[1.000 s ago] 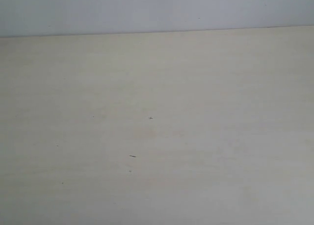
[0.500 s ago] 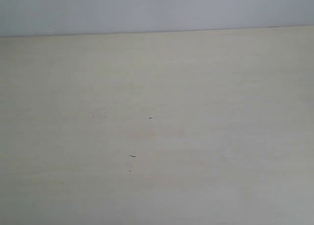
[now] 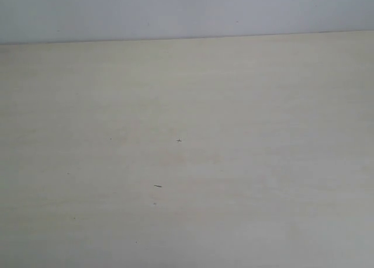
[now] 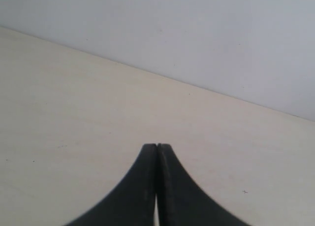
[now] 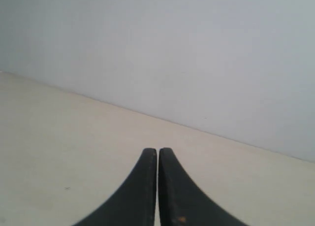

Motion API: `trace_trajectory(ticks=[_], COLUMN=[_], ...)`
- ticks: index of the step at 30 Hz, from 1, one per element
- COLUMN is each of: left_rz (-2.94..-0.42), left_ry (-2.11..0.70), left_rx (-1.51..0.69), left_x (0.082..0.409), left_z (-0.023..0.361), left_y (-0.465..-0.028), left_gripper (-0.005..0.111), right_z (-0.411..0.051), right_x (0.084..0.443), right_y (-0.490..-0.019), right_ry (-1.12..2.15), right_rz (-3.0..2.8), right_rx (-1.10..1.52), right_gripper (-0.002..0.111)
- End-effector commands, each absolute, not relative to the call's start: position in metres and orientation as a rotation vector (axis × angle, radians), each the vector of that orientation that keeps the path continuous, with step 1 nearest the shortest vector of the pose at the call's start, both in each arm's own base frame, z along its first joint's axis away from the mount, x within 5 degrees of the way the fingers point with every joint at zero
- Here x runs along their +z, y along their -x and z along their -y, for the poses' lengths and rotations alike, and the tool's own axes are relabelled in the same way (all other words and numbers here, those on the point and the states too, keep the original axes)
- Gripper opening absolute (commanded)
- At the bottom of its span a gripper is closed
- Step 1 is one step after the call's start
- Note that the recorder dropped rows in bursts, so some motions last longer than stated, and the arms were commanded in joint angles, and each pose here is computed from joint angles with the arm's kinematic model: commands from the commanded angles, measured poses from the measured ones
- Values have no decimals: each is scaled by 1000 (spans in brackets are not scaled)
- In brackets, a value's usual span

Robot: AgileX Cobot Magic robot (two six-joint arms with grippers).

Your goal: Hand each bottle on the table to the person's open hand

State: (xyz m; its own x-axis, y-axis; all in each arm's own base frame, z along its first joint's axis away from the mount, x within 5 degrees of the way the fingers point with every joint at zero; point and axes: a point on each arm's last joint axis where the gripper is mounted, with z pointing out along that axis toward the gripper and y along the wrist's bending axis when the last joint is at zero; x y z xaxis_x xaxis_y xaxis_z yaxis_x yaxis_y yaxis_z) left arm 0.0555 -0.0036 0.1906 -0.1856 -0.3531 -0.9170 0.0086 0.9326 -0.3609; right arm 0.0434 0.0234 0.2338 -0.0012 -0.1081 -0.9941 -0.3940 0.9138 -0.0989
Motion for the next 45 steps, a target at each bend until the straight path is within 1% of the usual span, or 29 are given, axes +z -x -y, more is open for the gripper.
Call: trace_trajectory(ticks=[1, 3, 7, 10, 22, 31, 45], left_rz=[-1729, -1729, -1729, -1729, -1729, -1729, -1729], left_ry=[260, 260, 260, 260, 260, 260, 260], left_rx=[-327, -327, -327, -327, -327, -327, -327], left_x=[190, 190, 190, 190, 190, 190, 190], left_z=[3, 3, 3, 3, 3, 3, 3], left_y=[-55, -55, -55, -55, -55, -55, -55], left_gripper=[0, 0, 0, 0, 0, 0, 0], right_z=[-12, -8, -2, -1, -2, 2, 2], right_x=[217, 205, 205, 205, 204, 199, 197], right_y=[-53, -56, -56, -57, -57, -56, -56], right_ry=[192, 135, 28, 31, -4, -54, -39], right_rz=[-1564, -1571, -1575, -1576, -1589, -1634, -1656], right_rx=[100, 50, -5, -47, 5, -13, -33], right_gripper=[2, 2, 2, 2, 2, 2, 2])
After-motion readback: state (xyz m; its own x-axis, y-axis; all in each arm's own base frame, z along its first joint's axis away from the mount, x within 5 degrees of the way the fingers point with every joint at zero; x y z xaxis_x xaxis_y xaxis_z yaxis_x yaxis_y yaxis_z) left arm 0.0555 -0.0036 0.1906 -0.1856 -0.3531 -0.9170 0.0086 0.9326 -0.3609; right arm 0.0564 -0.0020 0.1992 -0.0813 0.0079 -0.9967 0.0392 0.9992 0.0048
